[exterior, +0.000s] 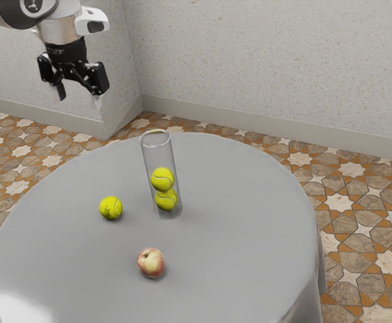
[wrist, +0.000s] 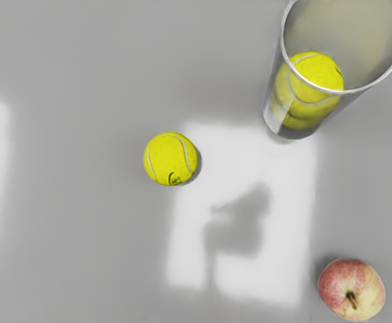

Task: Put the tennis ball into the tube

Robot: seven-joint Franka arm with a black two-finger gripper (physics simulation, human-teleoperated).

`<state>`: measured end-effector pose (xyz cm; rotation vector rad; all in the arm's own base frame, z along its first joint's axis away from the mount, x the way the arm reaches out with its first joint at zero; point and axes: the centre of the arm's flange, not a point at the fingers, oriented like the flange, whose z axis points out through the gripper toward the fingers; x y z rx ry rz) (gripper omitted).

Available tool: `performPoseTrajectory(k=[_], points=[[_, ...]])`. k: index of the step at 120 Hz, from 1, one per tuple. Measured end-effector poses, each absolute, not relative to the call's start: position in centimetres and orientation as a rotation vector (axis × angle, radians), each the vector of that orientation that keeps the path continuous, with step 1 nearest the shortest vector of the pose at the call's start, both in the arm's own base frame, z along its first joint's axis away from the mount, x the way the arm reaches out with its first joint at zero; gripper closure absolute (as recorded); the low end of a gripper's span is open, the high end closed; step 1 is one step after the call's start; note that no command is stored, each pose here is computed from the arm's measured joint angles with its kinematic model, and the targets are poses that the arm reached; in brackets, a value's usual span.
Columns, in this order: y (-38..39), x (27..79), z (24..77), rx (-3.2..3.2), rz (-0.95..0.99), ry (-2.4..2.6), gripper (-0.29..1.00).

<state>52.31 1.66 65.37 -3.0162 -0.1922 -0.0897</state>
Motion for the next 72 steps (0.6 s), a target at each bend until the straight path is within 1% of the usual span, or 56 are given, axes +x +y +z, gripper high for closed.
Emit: performPoseTrajectory(k=[18,28,59,72], points=[[2.2,52.5,64.7,-3.006,-0.089,-0.263,0.00],[4.8,52.4,61.4,-2.995,-0.016,-0.355,0.00],[5.7,51.6,44.4,-3.071,0.248,-0.511,0.00],[6.7,52.5,39.6,-3.092,0.288,-0.624,0.00]])
